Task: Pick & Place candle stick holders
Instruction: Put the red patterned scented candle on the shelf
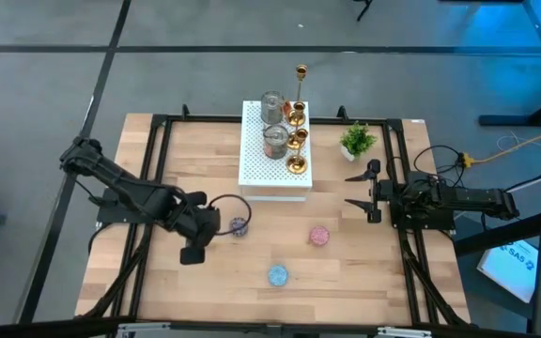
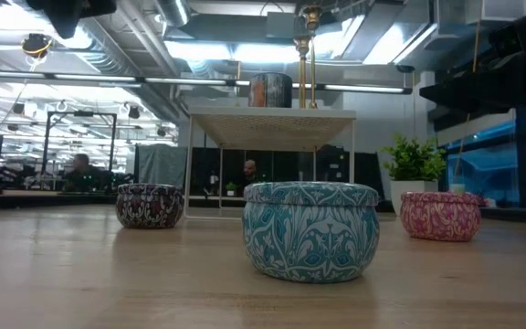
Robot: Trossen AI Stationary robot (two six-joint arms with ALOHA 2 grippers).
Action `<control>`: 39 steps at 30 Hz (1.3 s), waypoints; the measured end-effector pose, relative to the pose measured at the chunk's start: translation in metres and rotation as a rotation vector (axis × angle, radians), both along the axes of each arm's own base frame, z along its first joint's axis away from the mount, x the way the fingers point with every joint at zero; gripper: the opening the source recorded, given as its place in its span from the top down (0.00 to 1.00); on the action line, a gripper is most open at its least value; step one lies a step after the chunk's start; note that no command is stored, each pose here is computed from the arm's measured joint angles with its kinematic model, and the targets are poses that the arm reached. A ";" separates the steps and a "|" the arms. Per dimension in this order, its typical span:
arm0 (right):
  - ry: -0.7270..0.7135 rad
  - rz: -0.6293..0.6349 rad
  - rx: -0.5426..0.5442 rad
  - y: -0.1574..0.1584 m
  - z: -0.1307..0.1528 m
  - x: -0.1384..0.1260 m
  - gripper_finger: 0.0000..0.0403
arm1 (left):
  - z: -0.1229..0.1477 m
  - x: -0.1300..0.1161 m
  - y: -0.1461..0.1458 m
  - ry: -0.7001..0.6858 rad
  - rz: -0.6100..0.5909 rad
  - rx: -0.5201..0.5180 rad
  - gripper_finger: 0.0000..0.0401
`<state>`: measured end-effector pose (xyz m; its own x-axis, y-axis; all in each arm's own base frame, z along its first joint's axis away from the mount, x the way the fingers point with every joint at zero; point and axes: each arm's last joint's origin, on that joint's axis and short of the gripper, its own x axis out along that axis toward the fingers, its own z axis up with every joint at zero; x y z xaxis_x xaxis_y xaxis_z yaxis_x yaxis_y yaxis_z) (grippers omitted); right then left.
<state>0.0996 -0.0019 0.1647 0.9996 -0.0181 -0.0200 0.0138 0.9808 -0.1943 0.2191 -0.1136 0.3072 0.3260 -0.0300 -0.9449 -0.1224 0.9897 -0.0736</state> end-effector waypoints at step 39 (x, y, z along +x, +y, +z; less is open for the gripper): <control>0.000 0.000 0.000 0.000 0.000 0.000 0.28 | -0.080 0.042 0.004 -0.491 0.213 0.088 0.23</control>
<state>0.0996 -0.0019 0.1647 0.9996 -0.0182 -0.0202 0.0139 0.9808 -0.1943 0.2610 -0.1093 0.2271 0.7198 0.1573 -0.6761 -0.2928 0.9519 -0.0902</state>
